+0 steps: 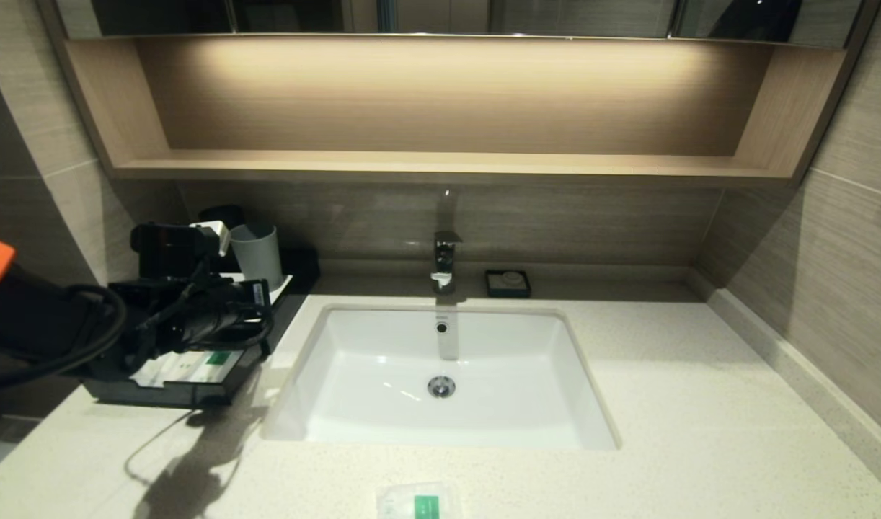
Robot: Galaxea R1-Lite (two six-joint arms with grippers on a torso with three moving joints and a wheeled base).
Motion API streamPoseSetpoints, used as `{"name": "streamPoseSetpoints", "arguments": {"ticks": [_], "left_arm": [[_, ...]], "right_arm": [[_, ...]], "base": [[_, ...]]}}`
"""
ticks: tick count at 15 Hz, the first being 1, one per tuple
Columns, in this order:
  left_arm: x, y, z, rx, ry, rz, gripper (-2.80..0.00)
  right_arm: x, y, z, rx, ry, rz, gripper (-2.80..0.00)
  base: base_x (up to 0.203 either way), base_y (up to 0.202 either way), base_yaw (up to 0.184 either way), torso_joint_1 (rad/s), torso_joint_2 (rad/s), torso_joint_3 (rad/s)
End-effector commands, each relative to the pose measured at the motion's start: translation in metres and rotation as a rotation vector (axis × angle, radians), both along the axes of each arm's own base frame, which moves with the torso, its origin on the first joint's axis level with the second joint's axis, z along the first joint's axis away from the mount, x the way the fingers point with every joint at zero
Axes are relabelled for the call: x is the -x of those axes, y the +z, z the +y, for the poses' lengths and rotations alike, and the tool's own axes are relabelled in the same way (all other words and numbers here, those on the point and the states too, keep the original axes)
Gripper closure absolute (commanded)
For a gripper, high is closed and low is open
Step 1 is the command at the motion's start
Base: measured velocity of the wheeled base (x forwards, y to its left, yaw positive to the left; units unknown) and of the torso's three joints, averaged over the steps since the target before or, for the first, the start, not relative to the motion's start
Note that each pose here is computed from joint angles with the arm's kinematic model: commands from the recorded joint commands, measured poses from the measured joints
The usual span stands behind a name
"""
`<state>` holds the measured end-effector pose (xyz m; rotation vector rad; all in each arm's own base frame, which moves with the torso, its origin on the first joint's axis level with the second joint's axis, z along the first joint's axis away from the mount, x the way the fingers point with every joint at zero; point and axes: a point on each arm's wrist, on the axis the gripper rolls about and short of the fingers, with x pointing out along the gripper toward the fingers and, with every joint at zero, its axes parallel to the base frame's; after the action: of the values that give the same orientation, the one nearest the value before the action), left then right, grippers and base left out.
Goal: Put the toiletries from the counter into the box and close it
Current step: Place the cup on the storage box
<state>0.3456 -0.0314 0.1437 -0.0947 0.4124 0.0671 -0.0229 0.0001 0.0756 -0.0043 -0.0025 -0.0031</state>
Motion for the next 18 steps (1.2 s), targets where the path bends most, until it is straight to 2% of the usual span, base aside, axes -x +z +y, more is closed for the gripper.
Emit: {"name": "streamPoseSetpoints", "arguments": {"ticks": [1, 6, 7, 11, 18], "left_arm": [[-0.001, -0.001, 0.000, 0.001, 0.001, -0.005, 0.00], [-0.005, -0.014, 0.007, -0.016, 0.015, 0.032, 0.00], [-0.007, -0.016, 0.010, -0.016, 0.022, 0.026, -2.80], [-0.012, -0.014, 0.012, -0.009, 0.033, -0.028, -2.80], [-0.028, -0.018, 0.019, -0.017, 0.050, -0.045, -2.80]], "right_arm": [[0.000, 0.000, 0.000, 0.000, 0.002, 0.003, 0.00], [0.000, 0.000, 0.000, 0.000, 0.000, 0.003, 0.00], [0.000, 0.000, 0.000, 0.000, 0.001, 0.003, 0.00], [0.000, 0.000, 0.000, 0.000, 0.002, 0.003, 0.00], [0.000, 0.000, 0.000, 0.000, 0.000, 0.003, 0.00]], "base": [[0.000, 0.000, 0.000, 0.000, 0.00, 0.000], [0.000, 0.000, 0.000, 0.000, 0.00, 0.000], [0.000, 0.000, 0.000, 0.000, 0.00, 0.000], [0.000, 0.000, 0.000, 0.000, 0.00, 0.000], [0.000, 0.000, 0.000, 0.000, 0.00, 0.000]]}}
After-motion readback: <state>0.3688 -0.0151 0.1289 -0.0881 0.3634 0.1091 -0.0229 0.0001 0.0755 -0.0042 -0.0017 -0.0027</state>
